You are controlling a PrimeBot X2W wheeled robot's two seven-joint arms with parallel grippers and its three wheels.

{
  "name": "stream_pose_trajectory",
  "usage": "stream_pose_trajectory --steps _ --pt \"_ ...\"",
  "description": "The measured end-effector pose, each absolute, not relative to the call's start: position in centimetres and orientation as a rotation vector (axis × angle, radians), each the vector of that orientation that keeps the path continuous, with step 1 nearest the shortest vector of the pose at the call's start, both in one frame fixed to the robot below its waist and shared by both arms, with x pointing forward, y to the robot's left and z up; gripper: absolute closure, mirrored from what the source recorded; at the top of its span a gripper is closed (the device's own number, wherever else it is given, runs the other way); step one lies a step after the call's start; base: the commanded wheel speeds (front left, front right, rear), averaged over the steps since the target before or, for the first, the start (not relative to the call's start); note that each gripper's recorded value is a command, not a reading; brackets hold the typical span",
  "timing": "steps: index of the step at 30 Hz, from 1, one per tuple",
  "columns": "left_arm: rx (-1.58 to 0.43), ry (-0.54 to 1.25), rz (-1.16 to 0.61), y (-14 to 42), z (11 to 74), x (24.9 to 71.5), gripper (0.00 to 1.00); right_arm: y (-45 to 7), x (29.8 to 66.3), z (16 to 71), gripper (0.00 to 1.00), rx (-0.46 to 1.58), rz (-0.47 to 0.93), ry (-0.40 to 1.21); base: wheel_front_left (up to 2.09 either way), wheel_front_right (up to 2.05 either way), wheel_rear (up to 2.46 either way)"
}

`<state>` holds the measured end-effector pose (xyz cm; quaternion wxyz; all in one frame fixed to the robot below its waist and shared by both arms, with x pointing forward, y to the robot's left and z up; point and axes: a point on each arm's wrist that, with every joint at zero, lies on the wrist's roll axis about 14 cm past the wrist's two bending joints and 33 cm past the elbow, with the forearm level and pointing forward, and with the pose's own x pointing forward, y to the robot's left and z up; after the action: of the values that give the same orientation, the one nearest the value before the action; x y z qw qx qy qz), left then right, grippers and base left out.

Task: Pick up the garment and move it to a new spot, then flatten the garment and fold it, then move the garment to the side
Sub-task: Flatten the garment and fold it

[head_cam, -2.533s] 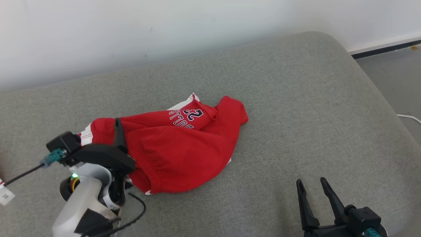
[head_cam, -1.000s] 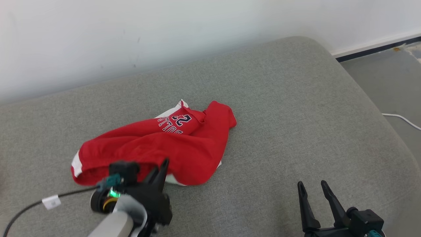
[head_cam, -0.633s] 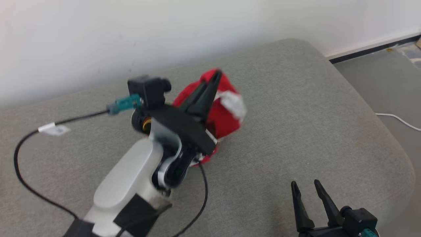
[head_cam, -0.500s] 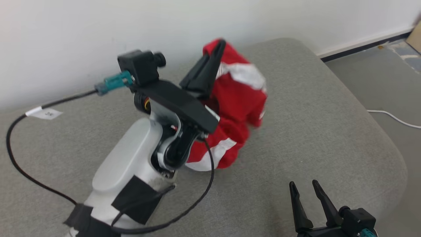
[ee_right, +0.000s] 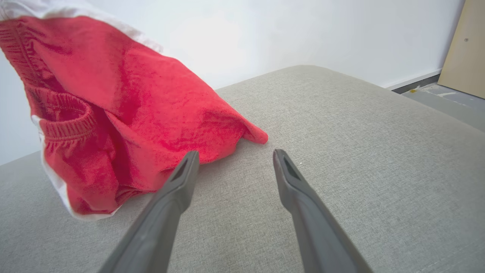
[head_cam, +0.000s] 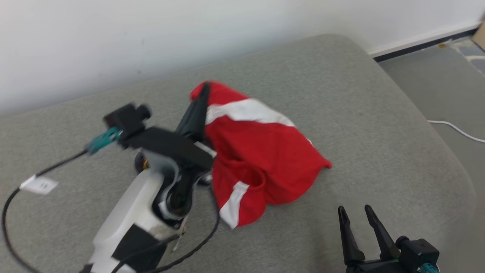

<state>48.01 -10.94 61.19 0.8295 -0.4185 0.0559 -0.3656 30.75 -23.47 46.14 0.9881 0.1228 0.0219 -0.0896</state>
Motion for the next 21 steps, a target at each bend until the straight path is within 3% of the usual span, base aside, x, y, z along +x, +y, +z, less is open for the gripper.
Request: stream_pose_trajectory --steps 9,21 --pt "-0.891 0.222 -0.349 1.9 50.5 49.2 1.00 -20.1 33.3 45.5 0.00 0.235 -0.056 0.072 0.00 0.00 0.00" --pt "-0.897 0.340 -0.151 8.0 44.4 46.8 1.00 -18.5 34.5 45.0 0.00 0.230 -0.003 0.094 0.00 0.00 0.00"
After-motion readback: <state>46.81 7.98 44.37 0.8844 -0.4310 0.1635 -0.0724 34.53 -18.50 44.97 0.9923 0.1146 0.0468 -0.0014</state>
